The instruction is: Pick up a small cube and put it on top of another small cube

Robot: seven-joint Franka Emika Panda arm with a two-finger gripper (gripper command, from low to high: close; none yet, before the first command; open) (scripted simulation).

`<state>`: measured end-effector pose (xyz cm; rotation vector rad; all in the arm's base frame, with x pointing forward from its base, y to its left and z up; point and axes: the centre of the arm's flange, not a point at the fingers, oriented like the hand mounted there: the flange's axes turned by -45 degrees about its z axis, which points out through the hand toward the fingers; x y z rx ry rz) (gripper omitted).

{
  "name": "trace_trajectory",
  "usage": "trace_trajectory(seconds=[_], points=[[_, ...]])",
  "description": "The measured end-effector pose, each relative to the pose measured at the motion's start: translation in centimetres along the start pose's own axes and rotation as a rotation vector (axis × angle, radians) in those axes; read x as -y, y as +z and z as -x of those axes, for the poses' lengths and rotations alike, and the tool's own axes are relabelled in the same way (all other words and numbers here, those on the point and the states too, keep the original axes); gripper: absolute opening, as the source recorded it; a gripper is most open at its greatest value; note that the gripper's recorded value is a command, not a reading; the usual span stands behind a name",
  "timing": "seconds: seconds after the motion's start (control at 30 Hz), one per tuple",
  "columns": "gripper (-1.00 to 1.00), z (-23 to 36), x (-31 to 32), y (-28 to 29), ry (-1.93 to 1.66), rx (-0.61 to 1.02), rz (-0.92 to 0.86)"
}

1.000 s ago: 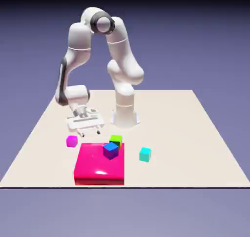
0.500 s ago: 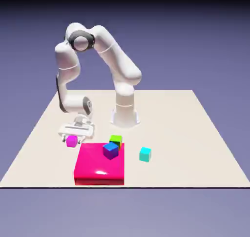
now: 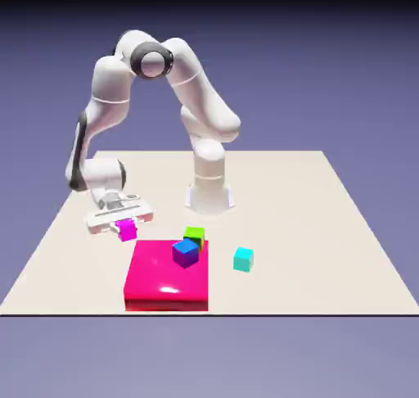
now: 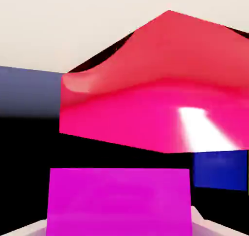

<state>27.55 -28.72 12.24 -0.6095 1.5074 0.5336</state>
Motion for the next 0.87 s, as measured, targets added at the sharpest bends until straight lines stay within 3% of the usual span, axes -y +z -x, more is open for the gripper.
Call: trace_trajectory(seconds=[0.23, 0.43, 0.87], points=[[-1.00, 4.1, 4.6, 9.4, -0.043, -0.026, 0.550], [-1.00, 8.2, 6.4, 17.9, -0.089, -0.142, 0.992], [-1.00, 5.8, 2.4, 21.0, -0.090, -0.155, 1.029]])
